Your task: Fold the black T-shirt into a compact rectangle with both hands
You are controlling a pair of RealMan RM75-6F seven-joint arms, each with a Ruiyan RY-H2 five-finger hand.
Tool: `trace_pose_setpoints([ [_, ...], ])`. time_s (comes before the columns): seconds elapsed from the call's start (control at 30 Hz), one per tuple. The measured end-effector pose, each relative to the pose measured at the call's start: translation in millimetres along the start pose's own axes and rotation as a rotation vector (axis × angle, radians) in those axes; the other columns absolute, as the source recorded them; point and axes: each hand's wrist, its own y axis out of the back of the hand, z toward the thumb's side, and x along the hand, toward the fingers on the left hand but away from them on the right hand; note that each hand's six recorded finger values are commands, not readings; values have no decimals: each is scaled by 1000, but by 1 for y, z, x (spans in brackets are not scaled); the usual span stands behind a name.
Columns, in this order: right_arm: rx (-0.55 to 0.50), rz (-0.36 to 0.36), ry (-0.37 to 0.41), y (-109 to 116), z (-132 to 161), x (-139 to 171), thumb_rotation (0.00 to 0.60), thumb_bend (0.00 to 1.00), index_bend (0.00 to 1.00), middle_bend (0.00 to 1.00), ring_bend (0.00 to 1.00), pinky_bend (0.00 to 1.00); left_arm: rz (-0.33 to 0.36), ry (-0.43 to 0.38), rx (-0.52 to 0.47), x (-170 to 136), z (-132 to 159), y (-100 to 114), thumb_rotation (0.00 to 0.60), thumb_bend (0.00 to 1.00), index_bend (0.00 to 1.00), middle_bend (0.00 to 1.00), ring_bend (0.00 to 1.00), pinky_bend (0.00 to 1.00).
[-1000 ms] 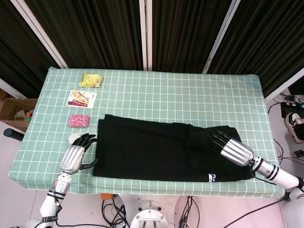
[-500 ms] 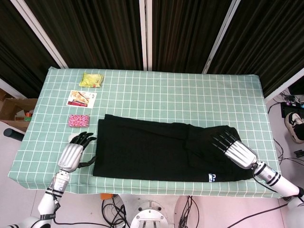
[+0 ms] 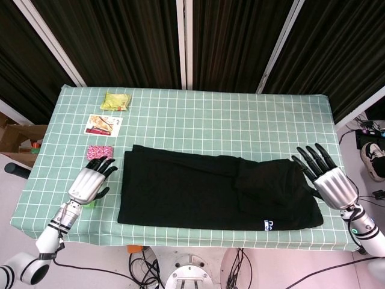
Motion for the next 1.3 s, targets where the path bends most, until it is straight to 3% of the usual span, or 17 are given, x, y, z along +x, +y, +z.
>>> trace_pose_setpoints([
  [0.17,-73,-29,-91,29,0,-10,600,0,0,0,0,0,-13,-41,62,16,-4,-11,600,203,245,140,94,196],
  [0.37,-56,-62,-191,62,-17,-15,600,0,0,0,0,0,-16,-72,90,29,-1,-22,600,163,221,136,94,188],
  [1.0,-68,-51,-247,52,-23,1,600,0,0,0,0,0,-37,-147,-2,53,30,-29,600,119,235,136,94,187],
  [1.3,-93,-9,-260,39,-22,11,600,0,0,0,0,0,-19,-163,-79,59,39,-26,600,125,321,140,95,188],
])
